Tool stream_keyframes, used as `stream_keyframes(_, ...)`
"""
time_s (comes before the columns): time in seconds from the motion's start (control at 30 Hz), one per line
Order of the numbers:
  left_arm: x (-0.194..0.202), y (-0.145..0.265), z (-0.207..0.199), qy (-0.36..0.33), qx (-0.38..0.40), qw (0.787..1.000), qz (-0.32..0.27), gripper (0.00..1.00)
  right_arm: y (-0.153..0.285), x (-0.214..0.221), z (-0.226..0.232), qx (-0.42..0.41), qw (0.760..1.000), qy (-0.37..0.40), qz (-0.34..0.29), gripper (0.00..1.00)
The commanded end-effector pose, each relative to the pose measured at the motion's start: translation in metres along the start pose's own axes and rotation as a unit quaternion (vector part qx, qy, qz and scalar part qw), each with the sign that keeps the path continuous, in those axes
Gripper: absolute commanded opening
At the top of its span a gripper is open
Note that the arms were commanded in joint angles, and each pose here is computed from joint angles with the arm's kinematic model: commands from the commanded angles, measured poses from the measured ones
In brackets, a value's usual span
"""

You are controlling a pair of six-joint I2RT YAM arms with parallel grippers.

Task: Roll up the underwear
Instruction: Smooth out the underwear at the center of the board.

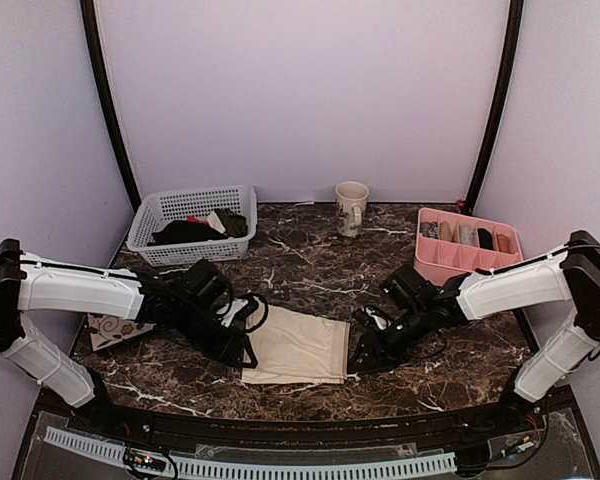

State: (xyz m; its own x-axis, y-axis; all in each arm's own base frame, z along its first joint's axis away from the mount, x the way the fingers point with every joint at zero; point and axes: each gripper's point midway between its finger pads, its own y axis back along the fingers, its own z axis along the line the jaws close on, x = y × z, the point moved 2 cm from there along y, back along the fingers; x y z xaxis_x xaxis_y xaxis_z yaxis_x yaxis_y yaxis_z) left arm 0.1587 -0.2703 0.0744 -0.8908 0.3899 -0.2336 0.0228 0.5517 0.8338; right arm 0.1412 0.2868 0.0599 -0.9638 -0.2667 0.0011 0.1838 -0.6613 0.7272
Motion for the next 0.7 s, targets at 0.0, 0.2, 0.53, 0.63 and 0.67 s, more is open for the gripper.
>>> stream_keyframes(0.0, 0.003, -0.001, 0.01, 0.048, 0.0, 0.999, 0.011, 0.49, -0.01, -0.007, 0.004, -0.026, 0.999, -0.022, -0.003, 0.33)
stream_keyframes(0.2, -0.001, -0.008, 0.01, 0.057, 0.013, 0.998, 0.019, 0.42, -0.019, -0.006, -0.001, -0.027, 0.999, -0.031, 0.009, 0.31)
stream_keyframes(0.53, 0.0, -0.016, 0.01, 0.048, 0.019, 0.998, 0.034, 0.24, -0.025, -0.004, -0.005, -0.022, 0.999, -0.034, 0.02, 0.24)
stream_keyframes(0.63, 0.0, -0.015, 0.008, 0.042, 0.022, 0.998, 0.034, 0.15, -0.025, -0.004, -0.006, -0.019, 0.999, -0.033, 0.022, 0.21)
stream_keyframes(0.67, 0.0, -0.015, 0.008, 0.041, 0.023, 0.998, 0.035, 0.12, -0.025, -0.004, -0.006, -0.018, 0.999, -0.032, 0.023, 0.2)
